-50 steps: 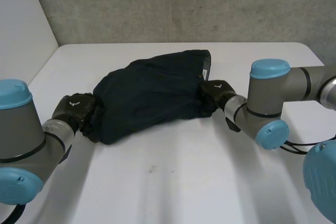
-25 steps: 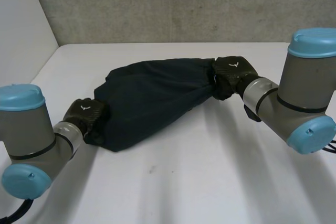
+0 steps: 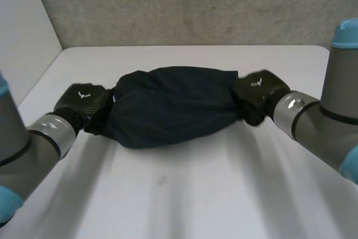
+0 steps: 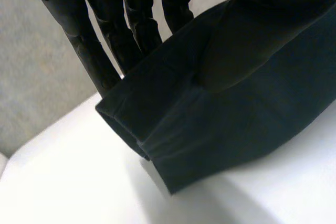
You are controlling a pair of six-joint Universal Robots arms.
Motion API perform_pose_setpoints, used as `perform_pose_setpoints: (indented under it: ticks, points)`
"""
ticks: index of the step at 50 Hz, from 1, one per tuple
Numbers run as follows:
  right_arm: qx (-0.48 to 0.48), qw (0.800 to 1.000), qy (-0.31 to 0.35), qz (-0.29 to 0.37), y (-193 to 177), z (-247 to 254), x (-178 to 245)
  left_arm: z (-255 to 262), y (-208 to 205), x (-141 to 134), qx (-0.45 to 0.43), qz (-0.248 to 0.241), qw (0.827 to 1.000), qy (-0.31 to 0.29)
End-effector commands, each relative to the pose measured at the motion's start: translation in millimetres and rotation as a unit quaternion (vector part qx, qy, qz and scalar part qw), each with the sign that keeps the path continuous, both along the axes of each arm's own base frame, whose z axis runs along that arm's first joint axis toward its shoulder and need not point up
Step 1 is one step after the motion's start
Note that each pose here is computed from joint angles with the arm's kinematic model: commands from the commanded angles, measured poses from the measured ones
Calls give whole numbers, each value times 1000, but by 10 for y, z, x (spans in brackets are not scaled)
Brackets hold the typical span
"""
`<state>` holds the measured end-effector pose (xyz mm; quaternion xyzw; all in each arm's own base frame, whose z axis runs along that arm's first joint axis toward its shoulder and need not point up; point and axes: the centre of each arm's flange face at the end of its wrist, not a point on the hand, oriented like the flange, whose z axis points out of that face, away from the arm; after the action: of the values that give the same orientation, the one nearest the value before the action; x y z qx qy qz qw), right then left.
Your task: Fold the shorts.
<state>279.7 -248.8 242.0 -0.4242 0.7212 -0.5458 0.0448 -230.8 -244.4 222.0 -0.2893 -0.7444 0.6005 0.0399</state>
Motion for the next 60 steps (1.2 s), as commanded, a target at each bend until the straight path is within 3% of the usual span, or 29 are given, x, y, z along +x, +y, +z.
perform_pose_setpoints:
  ticks: [1,6,10,15,19,20,23,24,25,27,28,30,36,43,45,49,51,55,60]
  points:
    - [36,996,87,2,55,-177,-38,27,-14,-41,21,-24,999,-3]
    - [58,993,104,3,-18,-459,3,-403,-193,-72,95,-9,995,-33]
    - [56,993,107,4,-90,-514,42,-398,-296,-88,89,7,994,-58]
    - [-23,998,57,-7,-412,-216,202,-22,-682,-182,-16,25,997,-64]
    - [-145,988,-38,-35,-722,389,338,650,-985,-299,-160,56,985,-13]
    - [-196,976,-86,-45,-801,685,363,798,-1023,-323,-192,61,979,2]
    - [-276,946,-161,-53,-848,1170,353,1460,-1026,-362,-330,82,938,66]
    - [-323,923,-204,-53,-818,1457,337,1657,-973,-346,-366,88,923,84]
    - [-344,911,-220,-52,-803,1573,322,2042,-826,-286,-432,98,888,119]
    - [-381,889,-247,-53,-753,1780,289,2340,-688,-214,-486,105,855,148]
    - [-408,873,-263,-51,-689,1934,257,2429,-624,-187,-502,106,844,157]
    - [-421,864,-272,-49,-621,2019,238,2498,-501,-161,-516,103,834,166]
    - [-390,884,-255,-43,-555,1812,244,2249,-429,-167,-483,95,857,152]
    - [-324,920,-215,-44,-553,1315,257,1457,-375,-246,-368,76,921,98]
    - [-286,937,-193,-45,-537,1066,256,1120,-350,-231,-317,72,942,79]
    - [-194,970,-142,-34,-459,504,248,594,-233,-169,-231,68,969,52]
    - [-128,986,-101,-25,-394,88,237,391,-161,-143,-195,66,978,37]
    - [-53,998,-42,-10,-231,-314,178,57,34,-92,-123,56,991,-2]
    - [-12,1000,-13,-12,-127,-438,98,6,266,-34,-62,44,996,-35]
